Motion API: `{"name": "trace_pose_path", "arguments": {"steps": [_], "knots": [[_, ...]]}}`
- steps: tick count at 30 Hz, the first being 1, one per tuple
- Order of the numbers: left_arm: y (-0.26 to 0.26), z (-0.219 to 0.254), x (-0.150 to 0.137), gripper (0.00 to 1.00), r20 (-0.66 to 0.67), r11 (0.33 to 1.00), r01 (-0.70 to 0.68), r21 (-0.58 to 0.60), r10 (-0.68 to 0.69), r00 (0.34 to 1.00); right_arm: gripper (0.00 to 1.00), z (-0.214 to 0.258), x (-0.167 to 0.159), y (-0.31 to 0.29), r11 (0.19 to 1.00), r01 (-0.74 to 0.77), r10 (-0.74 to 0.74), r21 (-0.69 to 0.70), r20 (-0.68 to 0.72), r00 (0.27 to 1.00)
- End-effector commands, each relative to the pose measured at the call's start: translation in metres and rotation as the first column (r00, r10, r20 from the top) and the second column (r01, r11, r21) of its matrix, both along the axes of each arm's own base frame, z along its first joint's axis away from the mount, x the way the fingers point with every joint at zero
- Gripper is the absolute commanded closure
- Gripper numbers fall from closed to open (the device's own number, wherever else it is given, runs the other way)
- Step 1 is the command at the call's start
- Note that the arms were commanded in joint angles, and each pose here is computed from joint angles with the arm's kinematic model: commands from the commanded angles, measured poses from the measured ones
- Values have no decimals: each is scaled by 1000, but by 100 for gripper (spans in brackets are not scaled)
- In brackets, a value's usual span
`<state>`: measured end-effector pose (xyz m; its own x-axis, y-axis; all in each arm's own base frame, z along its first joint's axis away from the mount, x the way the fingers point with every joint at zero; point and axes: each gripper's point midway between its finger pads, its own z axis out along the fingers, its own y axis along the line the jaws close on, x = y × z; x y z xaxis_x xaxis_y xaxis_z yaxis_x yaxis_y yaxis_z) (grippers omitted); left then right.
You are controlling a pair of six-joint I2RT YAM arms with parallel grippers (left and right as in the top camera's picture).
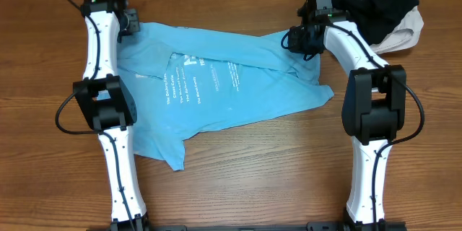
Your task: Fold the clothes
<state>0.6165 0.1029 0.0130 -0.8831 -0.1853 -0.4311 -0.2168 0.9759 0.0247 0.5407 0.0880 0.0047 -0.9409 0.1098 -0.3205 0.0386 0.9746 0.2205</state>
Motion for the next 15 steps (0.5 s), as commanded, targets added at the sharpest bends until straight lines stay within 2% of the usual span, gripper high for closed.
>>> {"name": "trace_pose_path", "arguments": {"steps": [1, 5, 8, 10, 12, 13, 15], "knots": [[25, -20, -6, 96, -30, 995, -61, 73, 64, 997, 83, -43, -10, -46, 976, 180, -190, -123, -79, 979], [30, -17, -1, 95, -4, 995, -71, 77, 71, 997, 79, -42, -8, -65, 954, 278, -288, -115, -79, 954], [31, -15, 0, 94, 2, 995, -71, 75, 71, 997, 74, -39, -8, -67, 958, 278, -284, -72, -95, 954], [31, -10, -1, 78, 1, 995, -71, 75, 71, 997, 64, -26, -3, -62, 973, 229, -232, -33, -91, 969], [29, 3, -1, 47, 8, 995, -69, 76, 69, 998, 58, -1, 6, -59, 979, 205, -205, -17, -53, 977], [28, 12, -1, 37, 17, 995, -68, 76, 67, 998, 56, 15, 12, -57, 980, 198, -198, -8, -26, 980], [27, 43, -1, 17, 49, 994, -69, 80, 65, 997, 45, 59, 25, -47, 987, 157, -158, 28, 47, 986]]}}
